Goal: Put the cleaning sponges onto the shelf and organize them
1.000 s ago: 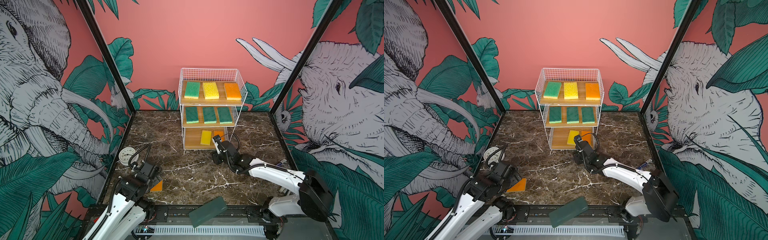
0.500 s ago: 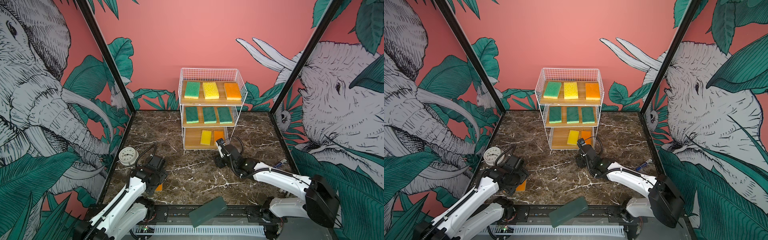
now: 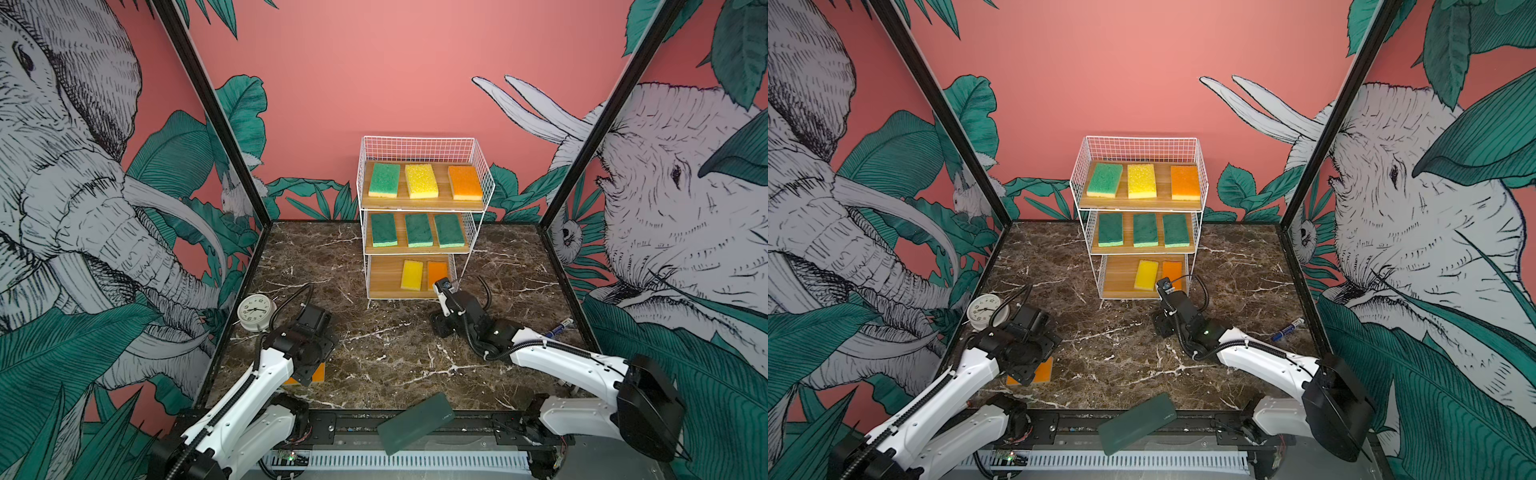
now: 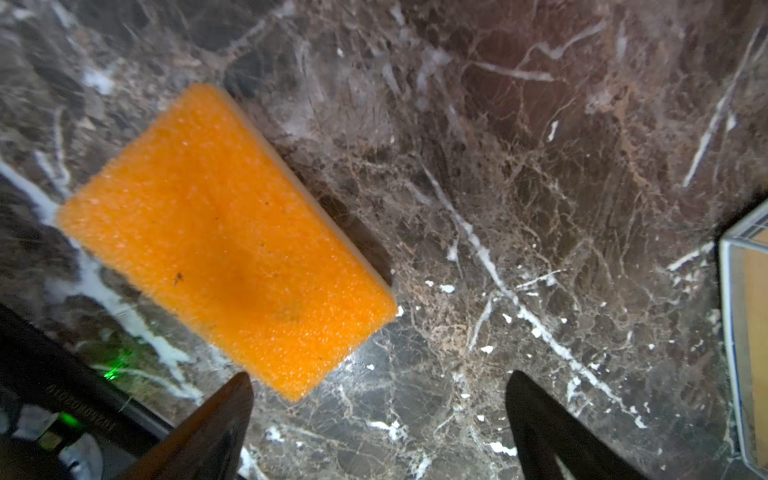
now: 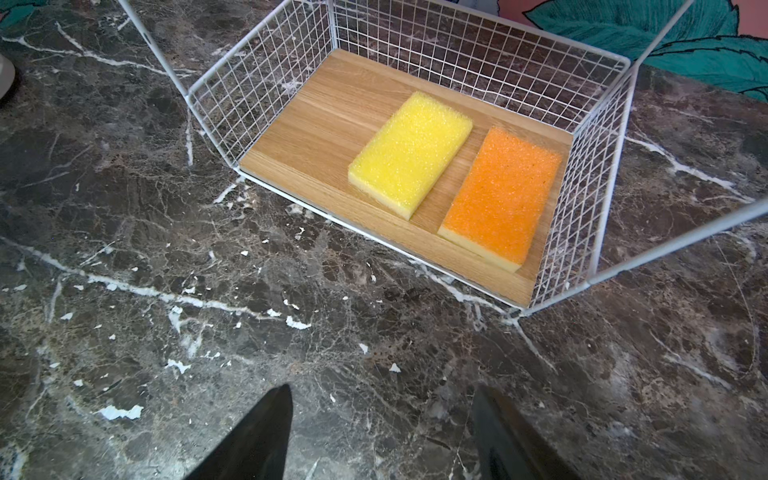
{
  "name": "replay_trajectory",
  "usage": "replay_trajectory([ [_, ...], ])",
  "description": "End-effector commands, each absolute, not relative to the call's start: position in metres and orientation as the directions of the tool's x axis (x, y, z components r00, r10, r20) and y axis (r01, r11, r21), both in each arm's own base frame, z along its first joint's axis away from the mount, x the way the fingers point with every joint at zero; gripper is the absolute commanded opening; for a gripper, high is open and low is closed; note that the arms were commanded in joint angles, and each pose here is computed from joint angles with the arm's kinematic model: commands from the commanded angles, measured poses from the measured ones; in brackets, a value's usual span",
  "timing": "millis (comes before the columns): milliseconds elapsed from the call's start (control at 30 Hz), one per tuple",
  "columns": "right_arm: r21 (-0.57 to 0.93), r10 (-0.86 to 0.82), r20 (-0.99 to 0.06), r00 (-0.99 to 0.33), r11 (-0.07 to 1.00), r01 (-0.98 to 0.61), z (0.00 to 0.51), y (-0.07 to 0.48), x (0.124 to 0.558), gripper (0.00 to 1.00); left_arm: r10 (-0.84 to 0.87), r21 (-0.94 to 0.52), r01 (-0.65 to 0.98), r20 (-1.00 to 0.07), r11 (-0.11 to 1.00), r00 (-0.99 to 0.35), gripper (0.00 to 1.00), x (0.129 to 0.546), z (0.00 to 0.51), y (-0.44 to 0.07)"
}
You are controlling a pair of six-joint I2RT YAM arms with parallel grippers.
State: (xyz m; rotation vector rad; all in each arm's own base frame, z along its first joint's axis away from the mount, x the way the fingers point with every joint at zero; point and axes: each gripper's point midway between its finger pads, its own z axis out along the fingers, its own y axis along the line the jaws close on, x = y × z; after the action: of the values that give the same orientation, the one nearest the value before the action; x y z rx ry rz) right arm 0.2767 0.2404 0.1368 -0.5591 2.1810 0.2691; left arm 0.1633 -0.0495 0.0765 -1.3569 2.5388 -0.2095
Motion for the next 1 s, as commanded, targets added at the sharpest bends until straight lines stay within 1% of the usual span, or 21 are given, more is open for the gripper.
replay_trajectory([
  [0, 0.001, -0.281, -0.801, -0.528, 0.882, -0.471, 0.138, 0.241, 0.279, 0.72, -0.834, -0.2, -0.813, -0.208, 0.547, -0.511, 0.96, 0.156, 0.094, -0.033],
  [100, 0.005, -0.276, -0.801, -0.531, 0.884, -0.468, 0.137, 0.242, 0.281, 0.66, -0.835, -0.171, -0.82, -0.183, 0.546, -0.519, 0.97, 0.152, 0.087, -0.035],
  [233, 0.006, -0.27, -0.808, -0.524, 0.885, -0.466, 0.14, 0.242, 0.281, 0.71, -0.859, -0.207, -0.834, -0.139, 0.511, -0.492, 0.97, 0.154, 0.069, -0.044],
  [300, 0.004, -0.274, -0.808, -0.522, 0.883, -0.469, 0.141, 0.243, 0.282, 0.72, -0.865, -0.191, -0.844, -0.13, 0.502, -0.485, 0.97, 0.152, 0.063, -0.044],
  [433, 0.004, -0.274, -0.809, -0.52, 0.882, -0.471, 0.142, 0.245, 0.283, 0.73, -0.87, -0.17, -0.854, -0.103, 0.492, -0.482, 0.97, 0.147, 0.055, -0.046],
  [733, 0.008, -0.277, -0.805, -0.524, 0.879, -0.477, 0.138, 0.25, 0.286, 0.72, -0.915, -0.187, -0.896, -0.036, 0.402, -0.403, 0.98, 0.15, 0.031, -0.05],
  [967, -0.005, -0.289, -0.8, -0.526, 0.88, -0.475, 0.134, 0.251, 0.289, 0.73, -0.926, -0.174, -0.91, -0.062, 0.377, -0.372, 0.99, 0.154, 0.032, -0.042],
])
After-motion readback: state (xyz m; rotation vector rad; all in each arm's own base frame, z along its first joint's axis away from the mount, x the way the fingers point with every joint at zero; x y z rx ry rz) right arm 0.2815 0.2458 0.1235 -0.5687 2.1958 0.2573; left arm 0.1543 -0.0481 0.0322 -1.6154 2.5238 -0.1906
